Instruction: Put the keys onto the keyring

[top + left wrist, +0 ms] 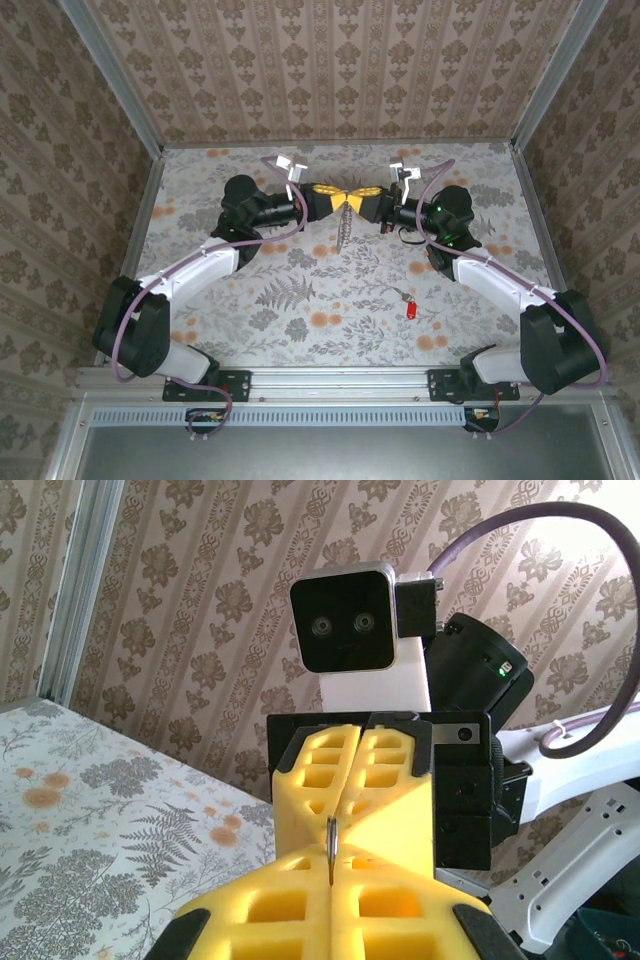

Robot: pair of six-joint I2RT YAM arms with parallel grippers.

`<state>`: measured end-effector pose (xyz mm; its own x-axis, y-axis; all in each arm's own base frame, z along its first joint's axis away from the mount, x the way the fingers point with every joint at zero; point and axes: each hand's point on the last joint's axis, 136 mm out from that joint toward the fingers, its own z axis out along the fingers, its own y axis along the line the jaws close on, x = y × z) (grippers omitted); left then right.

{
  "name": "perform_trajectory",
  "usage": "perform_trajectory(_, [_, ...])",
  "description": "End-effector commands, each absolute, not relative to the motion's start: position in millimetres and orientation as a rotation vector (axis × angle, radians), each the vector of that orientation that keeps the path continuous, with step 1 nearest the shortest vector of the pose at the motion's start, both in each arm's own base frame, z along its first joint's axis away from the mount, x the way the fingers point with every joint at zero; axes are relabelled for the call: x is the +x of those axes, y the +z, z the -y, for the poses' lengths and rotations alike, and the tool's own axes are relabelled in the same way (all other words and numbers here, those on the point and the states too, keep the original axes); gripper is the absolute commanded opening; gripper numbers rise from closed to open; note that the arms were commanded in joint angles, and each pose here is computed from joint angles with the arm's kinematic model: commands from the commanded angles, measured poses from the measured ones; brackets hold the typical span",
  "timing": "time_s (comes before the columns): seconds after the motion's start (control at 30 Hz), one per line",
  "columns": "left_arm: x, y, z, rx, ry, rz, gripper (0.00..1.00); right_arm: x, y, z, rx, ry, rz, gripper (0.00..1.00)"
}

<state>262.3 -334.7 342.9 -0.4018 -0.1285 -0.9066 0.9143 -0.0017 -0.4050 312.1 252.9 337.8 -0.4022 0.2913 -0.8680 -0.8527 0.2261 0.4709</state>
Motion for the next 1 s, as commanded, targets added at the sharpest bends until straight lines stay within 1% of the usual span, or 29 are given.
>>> perform_trajectory(0.0, [254.5,364.8,333.1,0.943,-1.497,-1.342,0.00,315.4,341.9,-239.7,-0.521,1.331,-1.474,0.21])
perform_trajectory(0.07, [253.6,362.9,331.0,0.983,-1.438,-1.373,0.00,314.7,340.3,-228.7,-0.494,1.303,-1.491,0.28])
perform_trajectory(0.17, [247.0,358.8,328.9,1.090,-1.321,-1.427,0.00,310.8,337.5,-215.5,-0.467,1.265,-1.515,0.34])
perform_trajectory(0.33, [240.1,358.6,323.3,1.209,-1.224,-1.474,0.00,303.8,336.1,-208.3,-0.469,1.248,-1.531,0.38])
perform_trajectory(0.57, [233.3,355.3,324.6,1.345,-1.229,-1.523,0.00,291.7,344.2,-218.3,-0.584,1.296,-1.527,0.47])
perform_trajectory(0.7, [231.1,355.8,326.4,1.375,-1.258,-1.527,0.00,286.3,346.3,-227.1,-0.646,1.315,-1.528,0.48])
perform_trajectory(0.97, [227.6,351.1,331.7,1.393,-1.312,-1.530,0.00,279.5,346.1,-245.7,-0.741,1.354,-1.526,0.48])
